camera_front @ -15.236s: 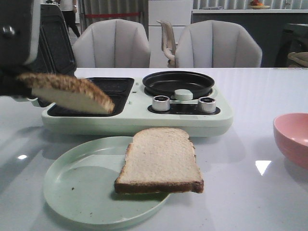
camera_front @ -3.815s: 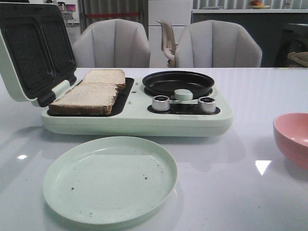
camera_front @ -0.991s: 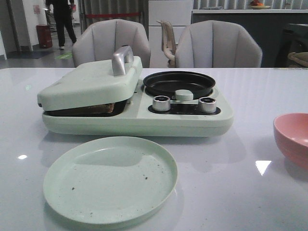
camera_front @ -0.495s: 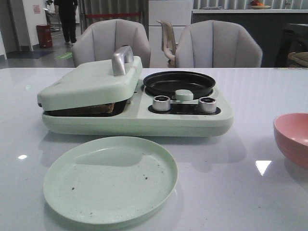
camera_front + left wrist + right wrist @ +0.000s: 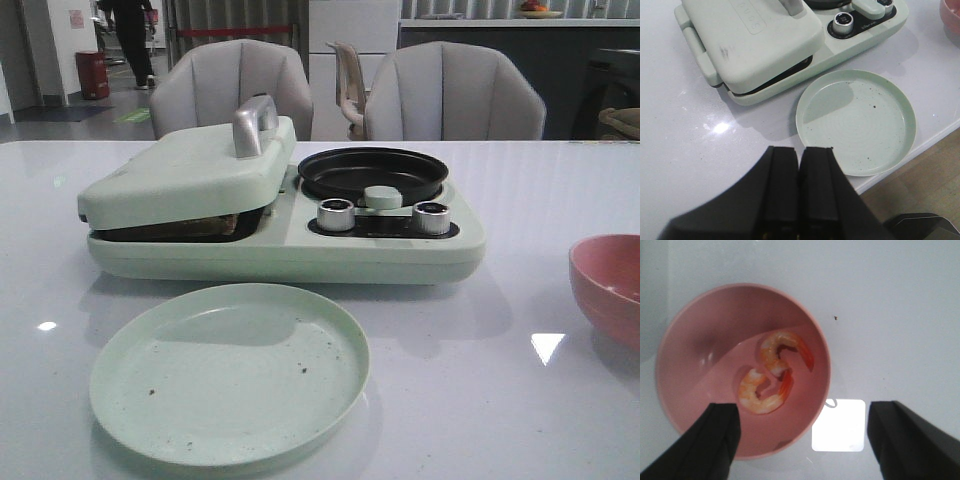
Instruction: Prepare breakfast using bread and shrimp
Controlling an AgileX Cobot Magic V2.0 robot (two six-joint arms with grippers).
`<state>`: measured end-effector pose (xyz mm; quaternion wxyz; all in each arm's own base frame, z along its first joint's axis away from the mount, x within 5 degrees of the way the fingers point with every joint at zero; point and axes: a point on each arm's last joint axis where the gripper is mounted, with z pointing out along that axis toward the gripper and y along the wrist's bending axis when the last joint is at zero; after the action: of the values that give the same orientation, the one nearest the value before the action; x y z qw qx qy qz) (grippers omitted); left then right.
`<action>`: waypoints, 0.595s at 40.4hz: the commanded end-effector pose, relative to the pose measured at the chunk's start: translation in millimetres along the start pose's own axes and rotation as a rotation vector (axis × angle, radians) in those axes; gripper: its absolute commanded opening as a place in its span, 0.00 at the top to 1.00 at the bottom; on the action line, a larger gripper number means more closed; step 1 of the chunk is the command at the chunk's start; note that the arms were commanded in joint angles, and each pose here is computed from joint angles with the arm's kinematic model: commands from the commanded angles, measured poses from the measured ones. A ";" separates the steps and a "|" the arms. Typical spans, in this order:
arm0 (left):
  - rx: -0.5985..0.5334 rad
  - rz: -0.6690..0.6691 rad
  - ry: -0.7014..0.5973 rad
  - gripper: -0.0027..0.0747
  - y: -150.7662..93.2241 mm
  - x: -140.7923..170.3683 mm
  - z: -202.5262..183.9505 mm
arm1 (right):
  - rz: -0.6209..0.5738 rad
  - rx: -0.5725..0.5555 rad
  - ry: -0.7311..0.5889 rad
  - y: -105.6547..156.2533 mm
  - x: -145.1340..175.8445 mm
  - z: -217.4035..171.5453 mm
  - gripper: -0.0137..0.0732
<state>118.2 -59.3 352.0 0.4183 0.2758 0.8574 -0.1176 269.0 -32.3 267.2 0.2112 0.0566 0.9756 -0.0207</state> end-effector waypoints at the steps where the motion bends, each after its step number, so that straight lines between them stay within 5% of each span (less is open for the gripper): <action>1: -0.012 -0.013 -0.101 0.84 0.2 -13.5 -6.5 | -0.048 0.043 -0.072 -5.5 -16.0 5.8 0.13; 16: -0.012 -0.013 -0.101 0.84 0.2 -13.5 -6.5 | -0.070 0.041 -0.003 -4.8 -24.2 71.5 0.13; 20: -0.012 -0.013 -0.101 0.84 0.2 -13.5 -6.5 | -0.071 0.040 0.016 -4.6 -23.7 79.7 0.22; 24: -0.012 -0.013 -0.101 0.84 0.2 -13.5 -6.5 | -0.071 0.040 0.015 -4.6 -23.9 80.6 0.42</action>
<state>118.2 -59.3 352.0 0.4183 0.2758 0.8574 -0.1176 316.6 -40.6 182.6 0.1522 0.0335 0.9871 -0.0369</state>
